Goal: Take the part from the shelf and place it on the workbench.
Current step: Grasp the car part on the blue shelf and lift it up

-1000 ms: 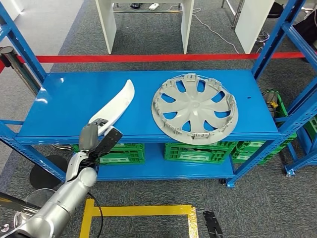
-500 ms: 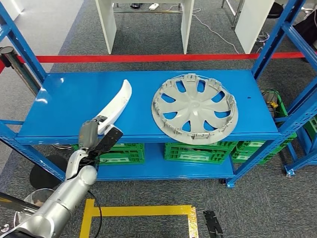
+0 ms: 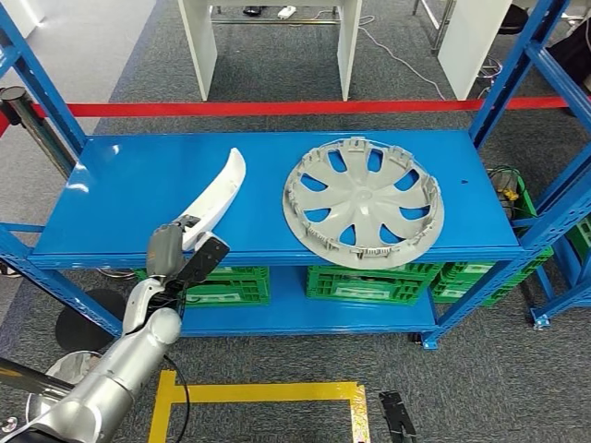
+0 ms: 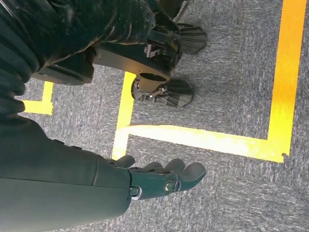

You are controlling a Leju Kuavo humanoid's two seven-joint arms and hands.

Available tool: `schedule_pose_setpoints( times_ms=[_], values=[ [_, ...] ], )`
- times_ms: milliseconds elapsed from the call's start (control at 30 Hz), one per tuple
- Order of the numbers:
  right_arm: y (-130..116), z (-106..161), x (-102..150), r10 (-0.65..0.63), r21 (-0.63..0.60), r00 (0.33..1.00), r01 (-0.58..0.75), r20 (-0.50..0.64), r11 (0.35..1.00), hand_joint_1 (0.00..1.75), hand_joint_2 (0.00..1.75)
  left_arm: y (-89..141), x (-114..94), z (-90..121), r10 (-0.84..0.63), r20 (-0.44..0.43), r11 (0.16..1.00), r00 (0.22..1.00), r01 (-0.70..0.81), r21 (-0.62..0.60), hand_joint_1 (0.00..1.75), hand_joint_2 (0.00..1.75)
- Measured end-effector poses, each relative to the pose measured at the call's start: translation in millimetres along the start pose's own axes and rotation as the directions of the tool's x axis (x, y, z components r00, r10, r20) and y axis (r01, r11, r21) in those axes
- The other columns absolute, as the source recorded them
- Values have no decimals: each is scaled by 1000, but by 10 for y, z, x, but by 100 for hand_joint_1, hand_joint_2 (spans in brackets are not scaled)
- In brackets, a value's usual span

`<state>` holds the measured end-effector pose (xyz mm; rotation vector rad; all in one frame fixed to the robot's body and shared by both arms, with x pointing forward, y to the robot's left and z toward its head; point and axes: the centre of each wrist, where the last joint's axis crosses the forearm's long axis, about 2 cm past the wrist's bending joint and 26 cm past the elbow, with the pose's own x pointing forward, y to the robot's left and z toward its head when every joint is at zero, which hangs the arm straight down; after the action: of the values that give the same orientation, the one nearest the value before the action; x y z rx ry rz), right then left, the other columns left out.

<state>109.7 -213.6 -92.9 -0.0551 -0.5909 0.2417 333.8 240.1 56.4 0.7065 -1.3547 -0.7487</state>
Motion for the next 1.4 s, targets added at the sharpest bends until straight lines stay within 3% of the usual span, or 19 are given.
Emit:
schedule_pose_setpoints(
  times_ms=[167, 333, 533, 633, 1033, 1400],
  values=[
    [0, -1, 2, 1, 0, 1000, -1, 1, 1000, 0, 175, 0, -1, 2, -6, 16, 1000, 1000, 5, 14, 175, 175],
    [-3, -4, 9, 9, 4, 1000, -9, 6, 1000, 0, 175, -11, -6, 29, -49, 90, 995, 995, 40, 96, 175, 175],
    [-8, -18, 49, 33, 23, 999, -33, 19, 999, 0, 175, 118, 58, 32, -71, 329, 958, 942, -27, 284, 175, 175],
    [-10, -27, 76, 43, 28, 999, -43, 26, 999, 0, 175, 247, 92, -17, -47, 381, 936, 923, -93, 340, 175, 175],
    [-16, -39, 114, 76, 33, 996, -77, 37, 997, 0, 175, 479, 158, -72, 66, 468, 836, 881, -305, 456, 175, 175],
    [-14, -42, 126, 82, 34, 996, -83, 39, 996, 0, 175, 508, 195, -61, 87, 479, 810, 873, -342, 475, 175, 175]
  ],
)
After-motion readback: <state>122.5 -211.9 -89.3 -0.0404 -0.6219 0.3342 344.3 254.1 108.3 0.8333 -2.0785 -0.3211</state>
